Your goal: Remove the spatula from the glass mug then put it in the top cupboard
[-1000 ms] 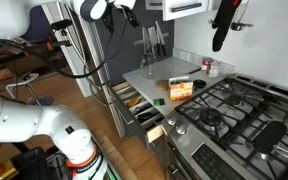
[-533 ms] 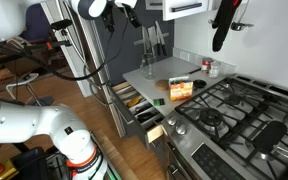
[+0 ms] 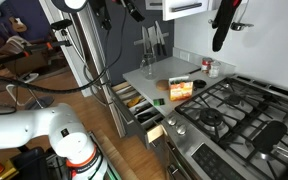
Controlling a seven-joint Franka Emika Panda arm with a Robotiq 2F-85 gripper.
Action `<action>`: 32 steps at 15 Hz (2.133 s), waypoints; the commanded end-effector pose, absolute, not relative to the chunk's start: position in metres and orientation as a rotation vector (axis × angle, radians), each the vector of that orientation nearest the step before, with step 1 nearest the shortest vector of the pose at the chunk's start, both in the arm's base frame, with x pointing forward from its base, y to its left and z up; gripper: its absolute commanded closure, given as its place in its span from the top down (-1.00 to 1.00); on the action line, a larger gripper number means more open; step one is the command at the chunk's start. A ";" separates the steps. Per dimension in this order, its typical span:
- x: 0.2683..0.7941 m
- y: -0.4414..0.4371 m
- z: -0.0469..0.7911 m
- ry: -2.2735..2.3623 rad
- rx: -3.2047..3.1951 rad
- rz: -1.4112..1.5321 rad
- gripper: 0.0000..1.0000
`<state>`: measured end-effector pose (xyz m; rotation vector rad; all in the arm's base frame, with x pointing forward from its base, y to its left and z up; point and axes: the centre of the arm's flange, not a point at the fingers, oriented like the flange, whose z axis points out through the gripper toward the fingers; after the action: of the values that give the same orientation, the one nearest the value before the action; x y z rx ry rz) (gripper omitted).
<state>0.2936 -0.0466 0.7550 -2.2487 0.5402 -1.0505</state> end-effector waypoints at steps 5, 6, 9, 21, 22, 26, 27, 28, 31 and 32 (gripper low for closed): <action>0.307 -0.076 0.773 0.335 -2.258 -1.430 1.00; 0.311 -0.075 0.774 0.316 -2.253 -1.478 1.00; 0.326 -0.071 0.777 0.255 -2.230 -1.603 1.00; 0.367 -0.042 0.776 0.106 -2.147 -1.646 1.00; 0.366 -0.036 0.778 0.084 -2.142 -1.613 1.00; 0.367 -0.005 0.785 -0.040 -2.128 -1.462 1.00; 0.370 0.003 0.786 -0.066 -2.122 -1.437 1.00; 0.376 0.011 0.786 -0.090 -2.105 -1.425 1.00; 0.394 0.031 0.788 -0.124 -2.044 -1.430 1.00; 0.402 0.038 0.788 -0.133 -2.022 -1.443 1.00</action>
<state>0.3728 0.0275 0.7863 -2.0834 -0.0974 -1.4356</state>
